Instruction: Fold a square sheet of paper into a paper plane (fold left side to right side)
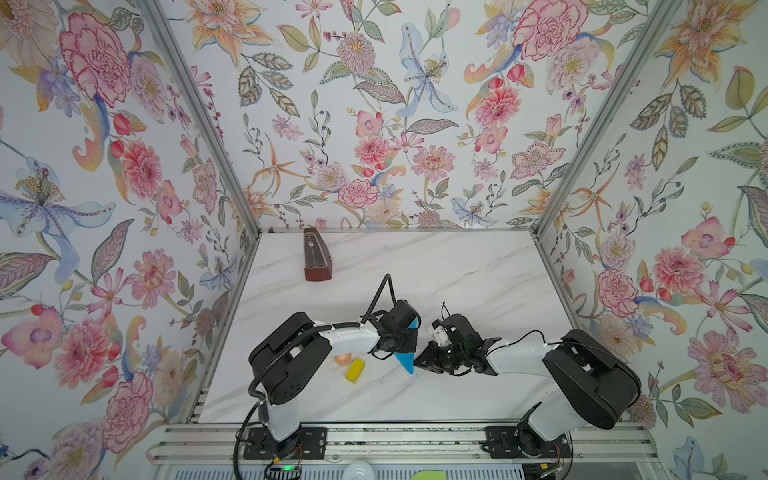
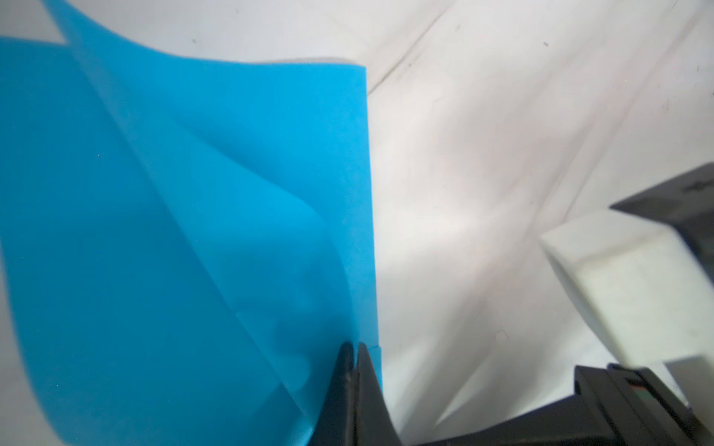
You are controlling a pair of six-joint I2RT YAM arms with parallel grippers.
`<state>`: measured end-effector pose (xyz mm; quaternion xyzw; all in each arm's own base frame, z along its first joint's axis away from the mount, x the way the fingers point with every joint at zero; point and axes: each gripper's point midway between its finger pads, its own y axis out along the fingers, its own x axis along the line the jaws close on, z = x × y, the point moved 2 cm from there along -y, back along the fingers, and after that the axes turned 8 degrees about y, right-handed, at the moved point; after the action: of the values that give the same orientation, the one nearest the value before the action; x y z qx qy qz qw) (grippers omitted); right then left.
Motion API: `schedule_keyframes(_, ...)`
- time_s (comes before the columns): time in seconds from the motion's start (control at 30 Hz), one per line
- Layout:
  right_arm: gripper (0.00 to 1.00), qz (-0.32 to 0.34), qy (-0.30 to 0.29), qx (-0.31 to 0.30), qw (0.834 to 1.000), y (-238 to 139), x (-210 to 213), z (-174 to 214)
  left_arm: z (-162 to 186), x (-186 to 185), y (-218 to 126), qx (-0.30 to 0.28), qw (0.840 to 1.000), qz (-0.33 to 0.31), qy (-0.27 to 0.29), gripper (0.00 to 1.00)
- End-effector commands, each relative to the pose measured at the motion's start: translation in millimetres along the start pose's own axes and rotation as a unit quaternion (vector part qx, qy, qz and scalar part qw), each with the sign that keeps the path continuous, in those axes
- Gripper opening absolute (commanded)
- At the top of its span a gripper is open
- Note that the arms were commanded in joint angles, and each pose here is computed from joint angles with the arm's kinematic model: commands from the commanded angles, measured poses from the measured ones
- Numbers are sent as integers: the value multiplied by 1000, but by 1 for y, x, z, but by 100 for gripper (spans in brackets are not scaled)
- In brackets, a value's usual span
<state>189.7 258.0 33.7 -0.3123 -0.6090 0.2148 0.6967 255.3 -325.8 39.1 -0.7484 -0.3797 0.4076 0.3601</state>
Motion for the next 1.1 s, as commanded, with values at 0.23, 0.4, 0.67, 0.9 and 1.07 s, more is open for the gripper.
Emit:
schedule_keyframes(0.23, 19, 17, 25, -26, 999, -18, 0, 1, 7, 5, 5, -5, 1000, -2, -14, 0)
schedule_keyframes(0.4, 22, -49, 46, -22, 998, -13, 18, 0, 8, 6, 5, -8, 1000, -4, -19, 0)
schedule_keyframes(0.67, 22, -54, 63, -21, 996, -4, 13, -2, 11, 9, 5, -9, 1000, -6, -26, 0)
schedule_keyframes(0.9, 16, -64, 68, -9, 996, 3, 13, -1, 11, 10, 4, -12, 999, -6, -30, 0)
schedule_keyframes(1.07, 11, -74, 71, -6, 995, 5, 16, -2, 9, 10, -1, -21, 999, -4, -35, 0)
